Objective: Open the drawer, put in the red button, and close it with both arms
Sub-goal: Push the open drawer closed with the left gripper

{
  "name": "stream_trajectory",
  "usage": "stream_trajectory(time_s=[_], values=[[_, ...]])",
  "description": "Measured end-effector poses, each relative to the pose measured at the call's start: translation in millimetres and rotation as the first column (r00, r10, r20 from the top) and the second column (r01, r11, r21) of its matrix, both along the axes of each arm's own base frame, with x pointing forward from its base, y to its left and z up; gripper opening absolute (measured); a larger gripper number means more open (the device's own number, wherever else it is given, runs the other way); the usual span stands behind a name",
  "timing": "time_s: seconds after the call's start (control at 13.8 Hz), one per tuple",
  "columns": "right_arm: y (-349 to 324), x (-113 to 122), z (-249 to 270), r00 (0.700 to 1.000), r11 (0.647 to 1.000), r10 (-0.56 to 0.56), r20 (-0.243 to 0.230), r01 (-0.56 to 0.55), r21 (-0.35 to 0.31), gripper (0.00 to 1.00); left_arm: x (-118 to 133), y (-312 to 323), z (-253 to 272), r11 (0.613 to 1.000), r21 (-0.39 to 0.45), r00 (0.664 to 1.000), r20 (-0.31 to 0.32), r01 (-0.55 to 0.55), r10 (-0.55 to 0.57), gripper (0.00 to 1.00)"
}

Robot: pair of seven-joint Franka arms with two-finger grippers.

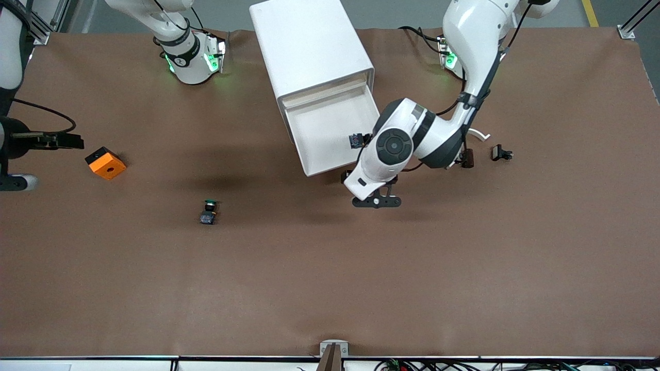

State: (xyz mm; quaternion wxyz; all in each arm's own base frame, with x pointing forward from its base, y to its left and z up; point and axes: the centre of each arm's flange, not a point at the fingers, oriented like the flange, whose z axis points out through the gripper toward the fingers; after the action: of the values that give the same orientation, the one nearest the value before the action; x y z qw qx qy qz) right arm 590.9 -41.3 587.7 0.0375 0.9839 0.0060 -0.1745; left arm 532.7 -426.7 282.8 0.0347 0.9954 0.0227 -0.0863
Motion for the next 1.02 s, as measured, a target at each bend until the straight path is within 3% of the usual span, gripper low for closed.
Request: stream_trajectory(time_s=[0.29, 0.51, 0.65, 1.02], values=[[-23, -30, 54, 0.998, 0.999, -0.048, 0.044, 0.048, 0.004, 1.0, -30, -20, -10, 0.984, 0.079, 0.98, -0.106, -0.159, 0.167, 1.0], [-19, -34, 61, 0.996, 0.994, -0.057, 0.063, 0.051, 0.097, 1.0, -55, -35, -10, 0.95, 0.156, 0.937, -0.183, -0.27, 0.296, 1.0], [-29, -35, 67, 0.992, 0.987, -0.081, 0.094, 0.067, 0.147, 1.0, -70, -44, -11, 0.943, 0.173, 0.914, -0.248, -0.283, 0.32, 1.0], [-17, -42, 85, 0.978, 0.988, -0.062, 0.198, 0.032, 0.152, 1.0, -104, -71, -21, 0.954, 0.174, 0.901, -0.324, -0.242, 0.288, 1.0]])
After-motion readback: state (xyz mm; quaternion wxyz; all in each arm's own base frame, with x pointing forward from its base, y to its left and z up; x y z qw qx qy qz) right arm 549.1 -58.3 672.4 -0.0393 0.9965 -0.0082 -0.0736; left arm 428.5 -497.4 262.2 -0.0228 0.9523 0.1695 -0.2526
